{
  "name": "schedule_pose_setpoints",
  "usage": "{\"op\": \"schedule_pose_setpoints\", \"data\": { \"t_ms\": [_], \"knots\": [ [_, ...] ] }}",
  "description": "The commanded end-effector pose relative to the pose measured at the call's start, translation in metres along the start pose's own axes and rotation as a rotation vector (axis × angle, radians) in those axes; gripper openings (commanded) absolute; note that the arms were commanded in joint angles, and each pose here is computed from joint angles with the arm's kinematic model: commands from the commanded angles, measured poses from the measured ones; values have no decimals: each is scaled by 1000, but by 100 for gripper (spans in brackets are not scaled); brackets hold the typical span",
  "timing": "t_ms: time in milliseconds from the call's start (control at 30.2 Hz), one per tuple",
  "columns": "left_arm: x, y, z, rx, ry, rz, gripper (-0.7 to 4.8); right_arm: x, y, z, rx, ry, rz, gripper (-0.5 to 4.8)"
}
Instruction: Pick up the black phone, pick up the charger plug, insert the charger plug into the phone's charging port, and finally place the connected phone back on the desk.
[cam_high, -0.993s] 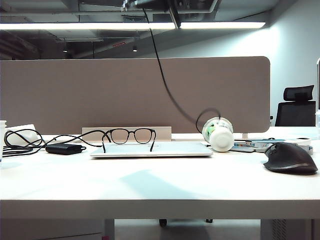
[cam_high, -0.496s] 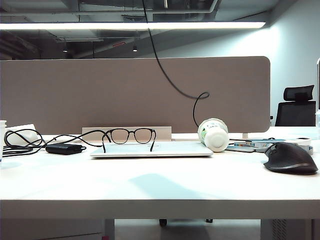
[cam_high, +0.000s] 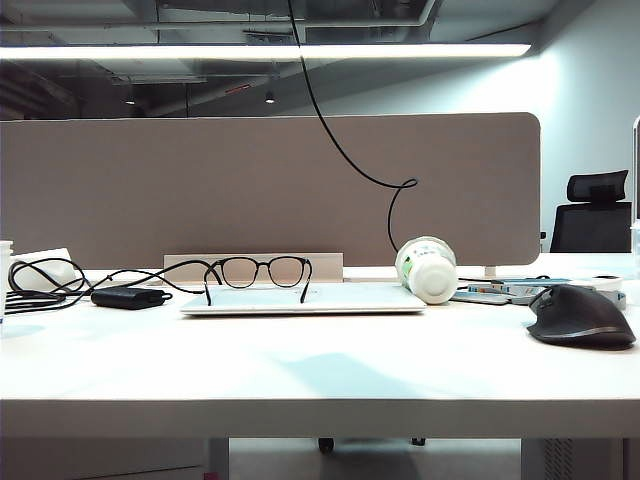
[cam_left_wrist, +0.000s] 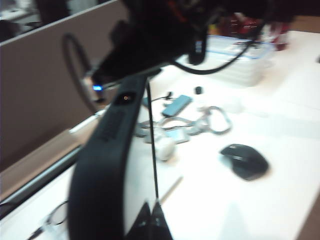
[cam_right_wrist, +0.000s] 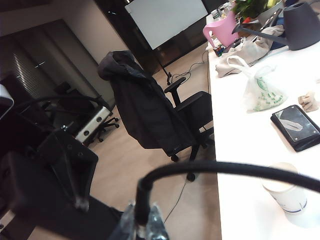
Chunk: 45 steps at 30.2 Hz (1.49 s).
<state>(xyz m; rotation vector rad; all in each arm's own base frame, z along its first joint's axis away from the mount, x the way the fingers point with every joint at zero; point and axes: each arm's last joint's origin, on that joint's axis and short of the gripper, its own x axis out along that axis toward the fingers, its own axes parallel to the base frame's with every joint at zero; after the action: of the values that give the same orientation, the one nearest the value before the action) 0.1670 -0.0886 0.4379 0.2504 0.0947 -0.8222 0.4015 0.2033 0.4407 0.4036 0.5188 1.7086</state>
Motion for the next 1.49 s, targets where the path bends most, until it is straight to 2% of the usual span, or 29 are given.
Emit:
{"op": "schedule_pose_setpoints", "data": {
  "t_ms": [33,132,397,529,662,794,893,1125,1290,1489],
  "knots": [
    [7,1,2,29,-39,-84,-6,-4,17,7,-50,-2,18,-9],
    [16,3,-1,22,-27,-117,-6,-9,26,11,-70,-9,14,-8],
    [37,6,-9,72,-14,-227,-6,-28,58,21,-112,-34,-3,-8],
    [48,7,-10,80,-63,-336,-6,-30,64,26,-115,-46,2,-9],
    [58,10,-11,89,-103,-399,-6,-30,64,26,-90,-44,8,-9],
    [68,11,-14,76,-128,-468,-6,-30,67,26,-145,1,69,-9],
    [73,13,-15,61,-133,-477,-6,-31,71,27,-171,19,97,-9],
    [73,24,-11,-41,-178,-503,-6,-31,79,29,-238,44,134,-8],
    [71,34,-11,-86,-182,-474,-6,-32,80,29,-247,43,134,-9],
    [72,34,-12,-78,-183,-480,-6,-28,81,29,-250,53,150,-8]
  ]
}}
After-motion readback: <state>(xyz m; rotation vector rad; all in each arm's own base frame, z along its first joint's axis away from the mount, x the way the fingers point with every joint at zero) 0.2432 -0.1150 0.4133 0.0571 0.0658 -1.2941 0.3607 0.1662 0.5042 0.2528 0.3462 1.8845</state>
